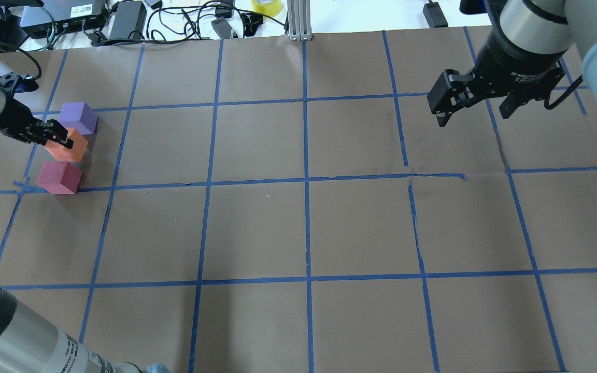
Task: Arrange blocks in a line
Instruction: 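Lower the orange cube between the purple and pink cubes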
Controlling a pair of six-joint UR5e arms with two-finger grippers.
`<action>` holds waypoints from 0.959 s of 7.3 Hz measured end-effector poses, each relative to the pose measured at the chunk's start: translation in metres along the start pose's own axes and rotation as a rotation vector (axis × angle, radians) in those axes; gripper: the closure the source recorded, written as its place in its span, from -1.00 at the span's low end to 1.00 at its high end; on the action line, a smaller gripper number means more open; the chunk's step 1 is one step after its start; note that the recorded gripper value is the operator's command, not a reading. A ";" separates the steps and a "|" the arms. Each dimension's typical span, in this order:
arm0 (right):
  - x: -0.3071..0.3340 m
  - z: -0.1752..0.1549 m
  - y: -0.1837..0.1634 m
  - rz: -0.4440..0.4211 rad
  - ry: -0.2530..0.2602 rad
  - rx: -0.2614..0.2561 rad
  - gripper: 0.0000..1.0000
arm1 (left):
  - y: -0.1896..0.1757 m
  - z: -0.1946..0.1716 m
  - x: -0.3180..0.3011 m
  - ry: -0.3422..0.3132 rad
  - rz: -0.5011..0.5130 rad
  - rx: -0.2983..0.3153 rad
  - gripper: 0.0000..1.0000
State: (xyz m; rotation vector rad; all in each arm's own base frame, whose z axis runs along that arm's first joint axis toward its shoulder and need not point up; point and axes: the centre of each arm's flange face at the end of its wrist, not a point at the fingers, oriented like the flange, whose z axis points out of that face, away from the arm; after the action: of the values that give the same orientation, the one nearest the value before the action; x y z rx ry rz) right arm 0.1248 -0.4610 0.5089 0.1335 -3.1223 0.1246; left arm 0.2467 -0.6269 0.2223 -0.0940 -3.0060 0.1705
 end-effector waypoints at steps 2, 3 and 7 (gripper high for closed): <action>-0.001 -0.002 0.001 -0.003 -0.012 0.003 -1.00 | 0.011 0.007 -0.015 -0.017 -0.019 0.023 0.75; -0.001 -0.002 0.002 -0.006 -0.013 0.003 -1.00 | 0.014 0.008 -0.018 -0.016 -0.027 0.025 0.75; -0.002 0.000 0.002 -0.009 -0.014 -0.001 -1.00 | 0.014 0.001 -0.012 -0.016 -0.041 0.028 0.75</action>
State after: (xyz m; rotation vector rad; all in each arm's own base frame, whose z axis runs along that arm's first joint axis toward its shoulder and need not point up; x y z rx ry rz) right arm 0.1262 -0.4589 0.5090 0.1490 -3.1352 0.1232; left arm 0.2592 -0.6138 0.2177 -0.0278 -3.0179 0.2101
